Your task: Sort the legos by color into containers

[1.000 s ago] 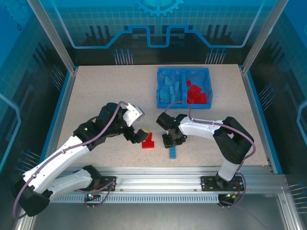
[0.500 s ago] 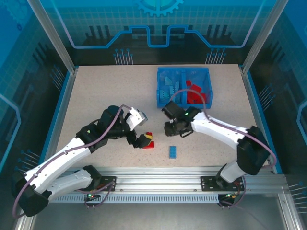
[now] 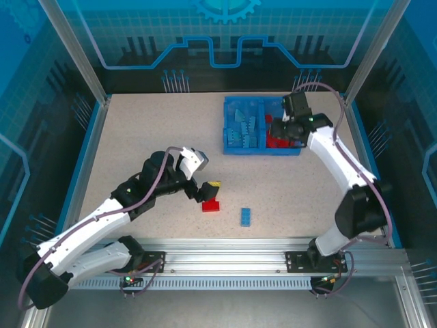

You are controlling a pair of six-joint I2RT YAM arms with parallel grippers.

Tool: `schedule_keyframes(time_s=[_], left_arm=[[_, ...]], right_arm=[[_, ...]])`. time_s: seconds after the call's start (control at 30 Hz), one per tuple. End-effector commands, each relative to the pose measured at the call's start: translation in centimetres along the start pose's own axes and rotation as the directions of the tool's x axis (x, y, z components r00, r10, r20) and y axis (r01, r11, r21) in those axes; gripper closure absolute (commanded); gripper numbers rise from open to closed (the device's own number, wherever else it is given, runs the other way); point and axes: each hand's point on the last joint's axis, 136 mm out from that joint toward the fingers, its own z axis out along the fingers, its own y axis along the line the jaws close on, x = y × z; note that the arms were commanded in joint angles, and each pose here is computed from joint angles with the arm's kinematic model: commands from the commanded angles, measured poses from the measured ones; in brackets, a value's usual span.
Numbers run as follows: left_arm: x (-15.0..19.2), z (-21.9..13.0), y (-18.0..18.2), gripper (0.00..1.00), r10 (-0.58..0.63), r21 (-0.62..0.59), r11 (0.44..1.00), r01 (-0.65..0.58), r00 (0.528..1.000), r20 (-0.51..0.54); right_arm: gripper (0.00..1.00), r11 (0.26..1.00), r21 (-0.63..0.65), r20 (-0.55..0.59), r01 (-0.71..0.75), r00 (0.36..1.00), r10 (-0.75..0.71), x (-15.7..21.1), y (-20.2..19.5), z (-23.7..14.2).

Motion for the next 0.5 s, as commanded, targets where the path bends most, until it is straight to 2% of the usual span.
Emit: schedule_keyframes(time_s=[0.0,0.1,0.23,0.33,0.47], left_arm=[[-1.7,0.1,1.3,0.01,-0.12,-0.065,0.99,0.126,0.989,0.091],[-1.1,0.3,2.4,0.01,-0.22,-0.125,0.966,0.228,0.973,0.073],[-0.2,0.7,2.6,0.01,-0.311,-0.141,0.94,0.312,0.95,0.03],[1.1,0.9,3.0,0.01,-0.374,-0.176,0.912,0.369,0.927,0.005],[3.0,1.1,4.0,0.01,-0.479,-0.26,0.851,0.456,0.878,-0.028]], right_arm=[[0.7,0.999,0.036,0.012,-0.011,1.0,0.011,-2.9,-2.0,3.4],[0.69,0.999,0.031,0.008,-0.044,0.999,0.044,-4.9,-2.3,6.6],[0.64,0.996,0.066,-0.053,-0.055,0.997,0.059,-6.8,-2.8,10.7],[0.56,0.996,0.081,-0.089,-0.048,0.995,0.055,-7.8,-2.6,11.9],[0.46,0.994,0.088,-0.074,-0.06,0.995,0.067,-8.9,-2.6,12.2]])
